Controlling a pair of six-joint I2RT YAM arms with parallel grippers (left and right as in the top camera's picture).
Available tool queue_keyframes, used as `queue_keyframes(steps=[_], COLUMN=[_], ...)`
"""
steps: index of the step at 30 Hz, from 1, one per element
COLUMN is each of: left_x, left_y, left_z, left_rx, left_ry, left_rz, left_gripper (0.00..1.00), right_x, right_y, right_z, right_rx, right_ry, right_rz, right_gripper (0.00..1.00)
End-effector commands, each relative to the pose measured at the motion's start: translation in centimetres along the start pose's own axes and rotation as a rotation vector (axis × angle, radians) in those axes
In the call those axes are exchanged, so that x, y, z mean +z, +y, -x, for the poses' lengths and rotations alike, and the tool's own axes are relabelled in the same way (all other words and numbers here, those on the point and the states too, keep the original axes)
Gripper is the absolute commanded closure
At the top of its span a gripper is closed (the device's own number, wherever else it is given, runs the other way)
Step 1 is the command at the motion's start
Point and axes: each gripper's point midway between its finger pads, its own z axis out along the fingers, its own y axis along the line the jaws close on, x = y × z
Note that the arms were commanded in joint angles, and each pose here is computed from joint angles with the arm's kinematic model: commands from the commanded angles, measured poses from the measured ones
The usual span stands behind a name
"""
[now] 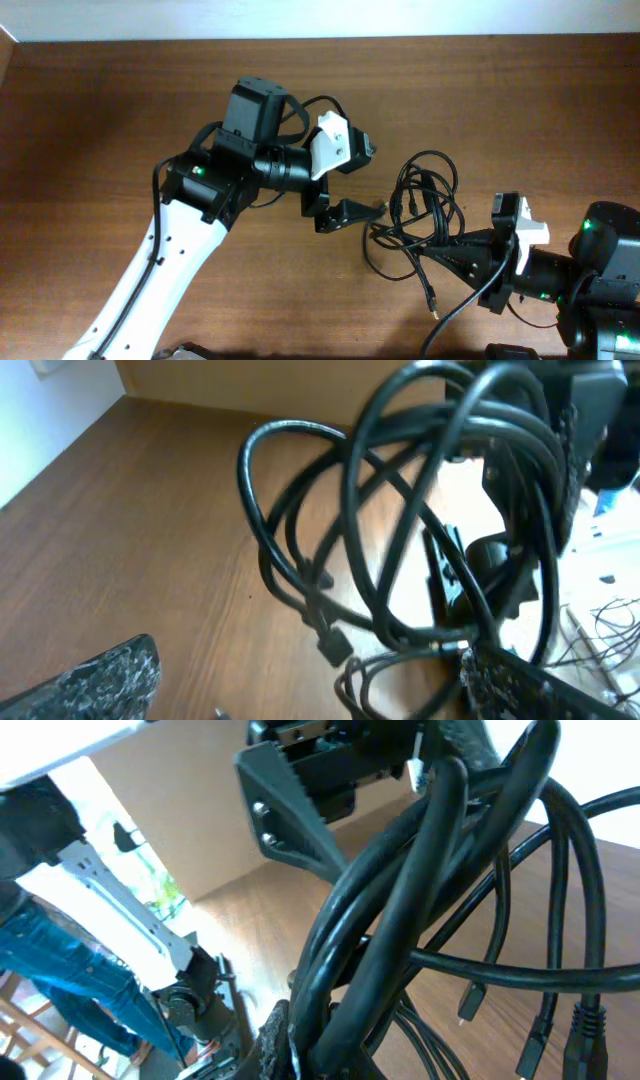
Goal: Untangle cables
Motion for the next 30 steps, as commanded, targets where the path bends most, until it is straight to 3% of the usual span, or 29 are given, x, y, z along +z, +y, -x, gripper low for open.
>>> queue_keyframes(steps=[1,6,7,8,11,12,14,22,30], left_x=[1.2,3.8,3.8,3.8,3.8,3.8,3.8,3.8,3.8], left_y=[-0.6,0.0,0.2,0.6,1.3,1.3,1.4,2.1,1.9], left_z=[0.9,0.3,0.4,0.3,-0.2,-0.2,-0.2,-0.7,-2.7], left_rx=[-0.156,-0.279,-0.271,-0.267,-0.270,-0.270,-0.269,-0.274,-0.338], left_ry=[-0.022,0.017,0.014,0.019,0.038,0.038,0.039,0.059,0.127], left_rz=[-0.047,-0.033,-0.023,0.000,0.046,0.046,0.051,0.094,0.106], left_gripper=[0.01,0.00,0.05,0.16,0.63,0.83,1.00,1.00,1.00], right_x=[-0.2,-0.2,-0.2,-0.3,-0.3,-0.3,-0.3,-0.3,-0.4], right_y=[1.4,1.8,1.8,1.9,2.0,2.0,2.0,2.1,2.5], right_z=[0.9,1.0,1.0,1.0,1.0,1.0,1.0,1.1,3.2], right_rx=[-0.053,-0.053,-0.051,-0.049,-0.049,-0.049,-0.049,-0.055,-0.269], right_ry=[-0.029,-0.035,-0.035,-0.037,-0.039,-0.039,-0.039,-0.043,-0.091], right_rz=[0.060,0.081,0.082,0.090,0.096,0.096,0.097,0.103,0.132], right_gripper=[0.96,0.96,0.96,0.96,0.96,0.96,0.96,0.96,0.96])
